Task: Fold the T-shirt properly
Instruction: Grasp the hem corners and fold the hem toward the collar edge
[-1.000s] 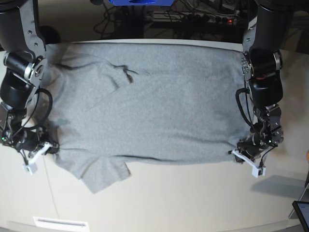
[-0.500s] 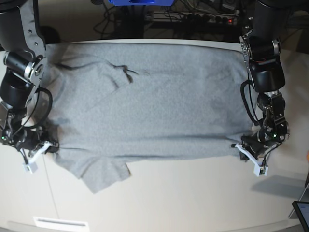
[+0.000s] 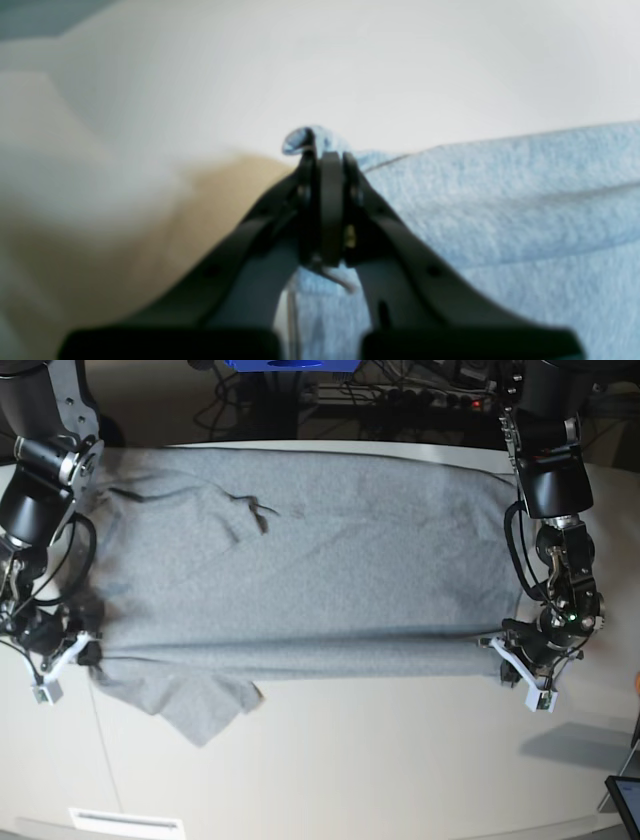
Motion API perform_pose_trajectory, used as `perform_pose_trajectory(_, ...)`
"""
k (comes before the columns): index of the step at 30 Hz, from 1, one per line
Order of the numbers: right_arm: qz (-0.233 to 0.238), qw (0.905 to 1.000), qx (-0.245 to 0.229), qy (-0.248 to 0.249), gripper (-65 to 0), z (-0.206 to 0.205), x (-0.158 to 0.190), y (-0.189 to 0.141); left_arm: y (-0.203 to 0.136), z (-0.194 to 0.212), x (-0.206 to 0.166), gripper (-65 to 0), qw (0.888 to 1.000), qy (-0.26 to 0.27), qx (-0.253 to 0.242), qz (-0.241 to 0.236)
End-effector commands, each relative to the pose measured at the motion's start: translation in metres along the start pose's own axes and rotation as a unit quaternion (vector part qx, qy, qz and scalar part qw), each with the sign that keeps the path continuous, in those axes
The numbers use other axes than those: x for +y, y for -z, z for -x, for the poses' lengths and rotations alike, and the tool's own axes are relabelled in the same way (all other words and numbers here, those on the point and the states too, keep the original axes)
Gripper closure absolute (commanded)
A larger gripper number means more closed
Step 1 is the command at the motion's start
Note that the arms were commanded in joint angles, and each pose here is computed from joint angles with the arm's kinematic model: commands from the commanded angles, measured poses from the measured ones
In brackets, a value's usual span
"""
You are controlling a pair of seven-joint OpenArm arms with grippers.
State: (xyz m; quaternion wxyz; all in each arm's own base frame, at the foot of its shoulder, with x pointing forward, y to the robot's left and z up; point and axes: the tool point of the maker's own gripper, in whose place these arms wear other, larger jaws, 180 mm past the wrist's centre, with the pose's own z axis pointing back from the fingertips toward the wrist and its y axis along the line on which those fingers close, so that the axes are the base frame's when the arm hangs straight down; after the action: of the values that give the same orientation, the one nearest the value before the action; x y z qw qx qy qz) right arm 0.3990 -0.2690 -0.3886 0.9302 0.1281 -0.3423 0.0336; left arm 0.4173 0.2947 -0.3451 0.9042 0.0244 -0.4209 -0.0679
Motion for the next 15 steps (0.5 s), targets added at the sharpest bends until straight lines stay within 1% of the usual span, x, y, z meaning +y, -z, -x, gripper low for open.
perform_pose_trajectory(1, 0.013, 0.9994, -0.031, -0.009, -0.1, -0.025, -0.009, -0.011, -0.008, -0.024, 0.012, 0.0, 0.999, 0.008, -0.032, -0.018)
perform_pose_trajectory(6, 0.029, 0.9988, -0.020, -0.033, -0.1, -0.021, -0.010, -0.022, -0.017, -0.018, 0.004, 0.0, 0.999, 0.023, -0.037, -0.015)
perform_pose_trajectory(9, 0.027, 0.9962, -0.008, -0.082, -0.1, -0.021, 0.005, -0.020, -0.023, -0.014, 0.000, 0.0, 0.999, 0.031, -0.039, -0.015)
perform_pose_trajectory(11, 0.027, 0.9943, -0.004, -0.103, -0.1, -0.020, 0.012, -0.021, -0.026, -0.011, -0.003, 0.0, 0.998, 0.039, -0.040, -0.014)
perform_pose_trajectory(15, 0.031, 0.9934, 0.015, -0.109, -0.1, -0.014, 0.013, -0.023, -0.033, -0.004, -0.007, 0.0, 0.998, 0.051, -0.022, -0.015)
